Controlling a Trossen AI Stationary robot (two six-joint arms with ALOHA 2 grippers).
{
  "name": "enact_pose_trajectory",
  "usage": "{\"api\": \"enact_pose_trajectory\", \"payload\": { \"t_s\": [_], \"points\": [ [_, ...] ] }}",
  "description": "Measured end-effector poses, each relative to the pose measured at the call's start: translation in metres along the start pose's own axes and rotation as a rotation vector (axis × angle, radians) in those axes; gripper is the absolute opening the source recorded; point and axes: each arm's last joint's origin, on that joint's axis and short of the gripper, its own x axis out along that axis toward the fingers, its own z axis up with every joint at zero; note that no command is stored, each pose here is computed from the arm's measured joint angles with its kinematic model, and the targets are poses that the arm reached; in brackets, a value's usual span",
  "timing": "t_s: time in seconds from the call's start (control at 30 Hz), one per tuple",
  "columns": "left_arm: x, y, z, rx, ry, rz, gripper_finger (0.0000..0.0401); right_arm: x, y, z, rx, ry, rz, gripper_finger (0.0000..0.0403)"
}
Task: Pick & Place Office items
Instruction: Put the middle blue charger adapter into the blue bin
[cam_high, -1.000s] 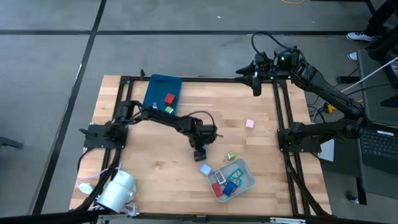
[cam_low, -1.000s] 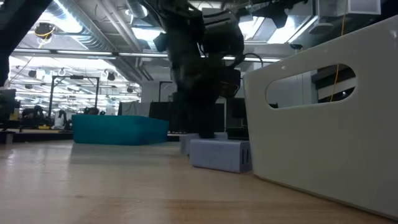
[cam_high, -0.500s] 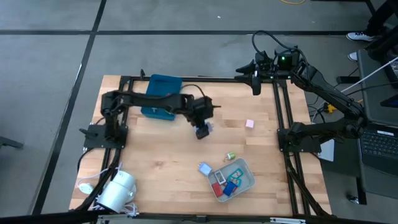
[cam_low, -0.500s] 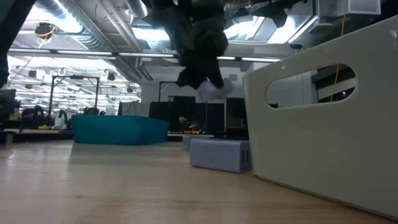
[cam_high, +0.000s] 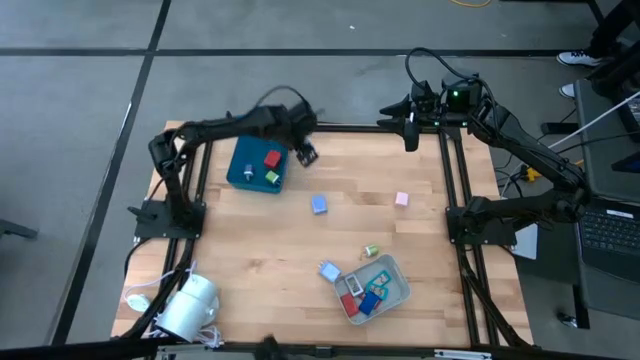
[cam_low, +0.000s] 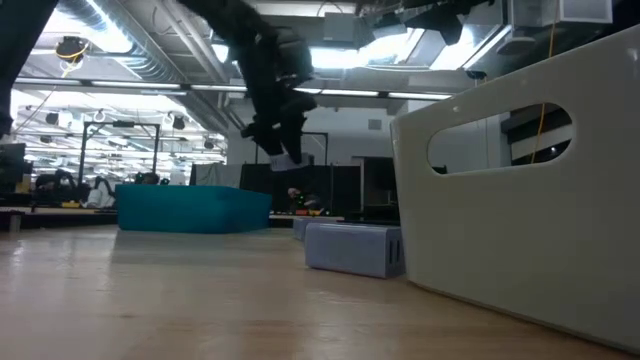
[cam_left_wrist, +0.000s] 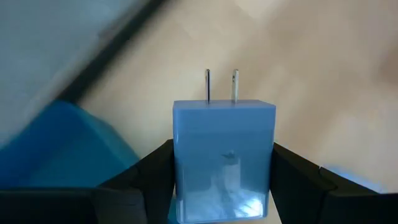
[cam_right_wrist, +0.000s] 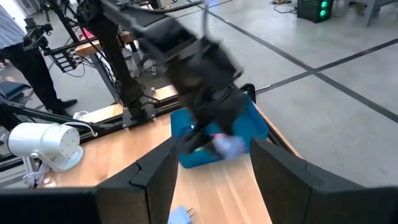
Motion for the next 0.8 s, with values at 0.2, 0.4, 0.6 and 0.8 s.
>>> {"api": "enact_pose_trajectory", "payload": {
  "t_s": [0.2, 0.4, 0.6, 0.8],
  "points": [
    [0.008, 0.068, 0.008, -0.200, -0.180, -0.064, 0.0208, 0.000, 0.000, 0.000, 0.012, 0.000, -0.003, 0.0203],
    [0.000, 0.110, -0.014, -0.308, -0.224, -0.052, 0.0208, 0.000, -0.002, 0.000, 0.037, -0.007, -0.058, 0.0203],
    [-0.021, 0.129, -0.052, -0.376, -0.227, -0.029, 0.0208, -0.001, -0.004, 0.000, 0.071, -0.011, -0.081, 0.0203],
    [-0.022, 0.138, -0.099, -0.476, -0.164, 0.014, 0.0208, -0.001, -0.005, 0.000, 0.072, -0.015, -0.111, 0.0204]
  ]
}}
